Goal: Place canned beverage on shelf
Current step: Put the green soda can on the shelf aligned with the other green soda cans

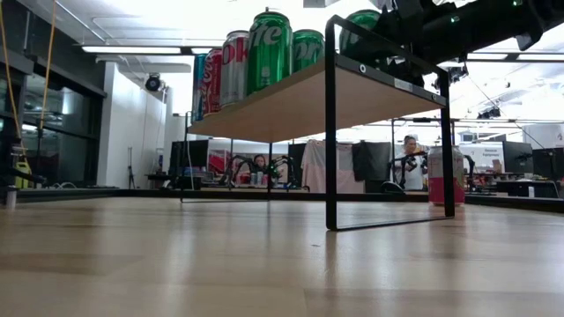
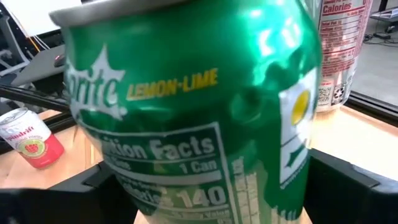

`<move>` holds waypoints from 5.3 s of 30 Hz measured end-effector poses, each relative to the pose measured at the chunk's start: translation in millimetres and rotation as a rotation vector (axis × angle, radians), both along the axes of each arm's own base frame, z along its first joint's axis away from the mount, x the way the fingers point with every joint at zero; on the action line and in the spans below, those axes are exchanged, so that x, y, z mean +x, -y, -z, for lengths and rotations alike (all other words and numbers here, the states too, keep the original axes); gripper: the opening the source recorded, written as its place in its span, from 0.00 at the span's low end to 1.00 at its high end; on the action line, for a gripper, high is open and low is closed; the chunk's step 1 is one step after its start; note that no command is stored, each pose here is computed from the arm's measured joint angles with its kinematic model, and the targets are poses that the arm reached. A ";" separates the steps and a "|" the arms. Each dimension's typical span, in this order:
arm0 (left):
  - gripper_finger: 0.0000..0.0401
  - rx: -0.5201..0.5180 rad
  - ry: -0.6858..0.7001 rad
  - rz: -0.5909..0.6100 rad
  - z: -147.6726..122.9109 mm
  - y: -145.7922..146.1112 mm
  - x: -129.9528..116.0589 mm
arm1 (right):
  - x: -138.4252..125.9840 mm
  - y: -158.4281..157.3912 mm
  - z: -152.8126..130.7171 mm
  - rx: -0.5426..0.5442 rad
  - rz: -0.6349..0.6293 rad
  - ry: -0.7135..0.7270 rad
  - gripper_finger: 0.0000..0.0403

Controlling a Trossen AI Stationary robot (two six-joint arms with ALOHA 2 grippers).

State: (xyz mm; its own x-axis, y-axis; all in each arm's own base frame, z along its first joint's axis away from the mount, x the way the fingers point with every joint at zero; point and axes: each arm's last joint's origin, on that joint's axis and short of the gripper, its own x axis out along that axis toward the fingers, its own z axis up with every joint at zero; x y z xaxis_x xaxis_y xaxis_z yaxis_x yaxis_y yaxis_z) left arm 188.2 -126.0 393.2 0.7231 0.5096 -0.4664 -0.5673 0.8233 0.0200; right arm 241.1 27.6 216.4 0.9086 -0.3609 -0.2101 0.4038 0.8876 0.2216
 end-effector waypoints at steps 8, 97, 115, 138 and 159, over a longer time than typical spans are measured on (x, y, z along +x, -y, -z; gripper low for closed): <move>0.77 -0.006 -0.025 0.020 0.6 0.5 -0.1 | -0.5 0.1 1.8 -0.003 -0.001 -0.018 0.85; 0.77 -0.080 0.008 0.063 -7.5 -3.5 6.9 | -94.2 2.1 -70.4 0.735 -0.395 0.263 0.95; 0.77 -0.111 0.168 0.214 -44.1 -17.2 -12.0 | -50.9 -29.1 -88.0 0.724 -0.156 -0.220 0.04; 0.77 -0.058 0.164 0.200 -44.8 -19.2 -13.3 | -12.0 20.4 -80.4 0.522 0.015 -0.290 0.00; 0.77 -0.029 0.158 0.193 -44.6 -19.8 -13.5 | 10.0 45.8 -71.5 0.403 0.018 -0.285 0.00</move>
